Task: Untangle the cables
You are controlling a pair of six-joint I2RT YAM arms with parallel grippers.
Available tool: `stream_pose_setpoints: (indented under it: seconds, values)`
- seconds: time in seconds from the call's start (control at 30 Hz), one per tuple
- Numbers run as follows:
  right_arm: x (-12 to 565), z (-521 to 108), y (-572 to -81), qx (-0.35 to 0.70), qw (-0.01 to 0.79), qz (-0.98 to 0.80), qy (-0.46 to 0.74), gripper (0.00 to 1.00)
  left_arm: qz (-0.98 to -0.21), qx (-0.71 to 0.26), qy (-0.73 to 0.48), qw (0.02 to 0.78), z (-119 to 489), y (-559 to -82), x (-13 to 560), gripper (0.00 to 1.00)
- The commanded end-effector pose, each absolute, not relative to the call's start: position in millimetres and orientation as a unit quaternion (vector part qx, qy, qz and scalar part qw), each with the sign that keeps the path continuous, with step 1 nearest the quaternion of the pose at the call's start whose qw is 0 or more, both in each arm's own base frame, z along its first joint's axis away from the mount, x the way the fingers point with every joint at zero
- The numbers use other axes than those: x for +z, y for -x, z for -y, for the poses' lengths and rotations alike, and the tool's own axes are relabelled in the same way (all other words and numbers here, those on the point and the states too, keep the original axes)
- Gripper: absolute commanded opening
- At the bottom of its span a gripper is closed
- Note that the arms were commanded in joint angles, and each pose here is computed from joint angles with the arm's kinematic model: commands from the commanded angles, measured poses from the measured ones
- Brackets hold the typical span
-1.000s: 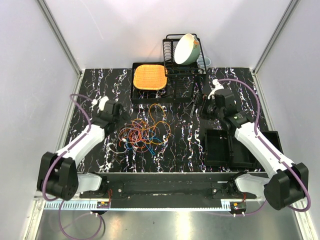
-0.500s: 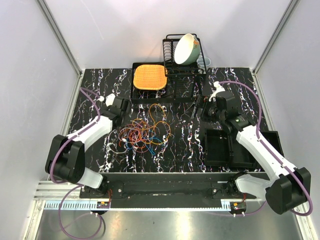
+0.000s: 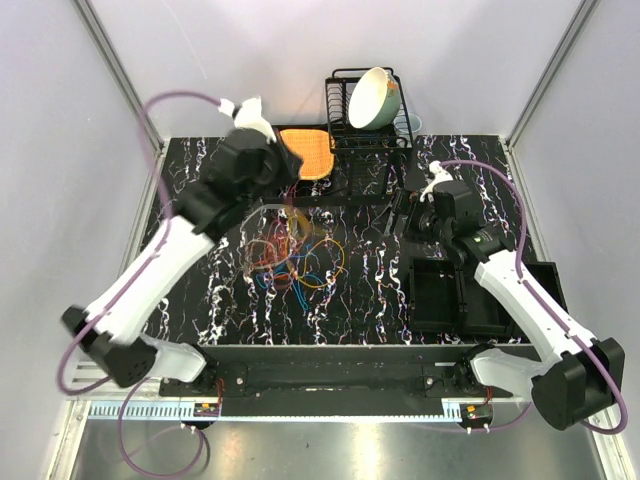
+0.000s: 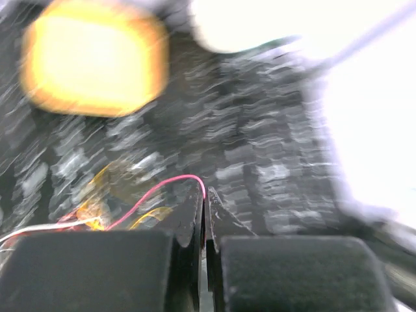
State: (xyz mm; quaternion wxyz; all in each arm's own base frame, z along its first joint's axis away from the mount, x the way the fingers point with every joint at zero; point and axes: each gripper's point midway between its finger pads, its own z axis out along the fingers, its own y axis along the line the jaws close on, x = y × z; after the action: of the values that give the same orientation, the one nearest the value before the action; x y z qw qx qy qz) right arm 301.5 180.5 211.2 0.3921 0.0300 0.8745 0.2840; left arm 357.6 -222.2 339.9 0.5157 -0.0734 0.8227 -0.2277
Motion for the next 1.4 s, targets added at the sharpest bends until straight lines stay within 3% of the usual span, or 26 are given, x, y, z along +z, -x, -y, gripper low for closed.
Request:
stream_pose_setpoints:
  seconds: [0.0, 0.1, 0.2, 0.33, 0.43, 0.63, 0.87, 1.1, 1.37]
  values:
    - [262, -176, -307, 0.284, 0.456, -0.843, -0.019, 1.0, -0.704, -0.373, -0.057, 0.602, 244, -279, 499, 0.0]
    - [273, -172, -307, 0.279, 0.472, -0.836, -0.018, 1.0, -0.658, -0.432, -0.102, 0.608, 251, -245, 535, 0.0]
    - [284, -169, -304, 0.279, 0.485, -0.829, -0.015, 1.0, -0.657, -0.438, -0.117, 0.602, 254, -240, 522, 0.0]
    - [297, -168, -295, 0.289, 0.499, -0.817, -0.005, 1.0, -0.716, -0.421, -0.126, 0.542, 273, -253, 437, 0.0]
    - [298, -171, -291, 0.299, 0.501, -0.812, 0.007, 1.0, -0.729, -0.46, -0.145, 0.487, 295, -243, 388, 0.0]
    - [291, -186, -277, 0.342, 0.473, -0.812, 0.03, 1.0, -0.772, -0.455, -0.141, 0.421, 319, -253, 310, 0.0]
    - [293, -195, -254, 0.391, 0.471, -0.788, 0.059, 1.0, -0.779, -0.476, -0.165, 0.374, 355, -252, 298, 0.0]
    - [320, -212, -217, 0.463, 0.477, -0.733, 0.145, 1.0, -0.758, -0.516, -0.169, 0.361, 368, -248, 323, 0.0]
    - [320, -227, -219, 0.499, 0.459, -0.715, 0.17, 1.0, -0.753, -0.524, -0.169, 0.36, 370, -248, 343, 0.0]
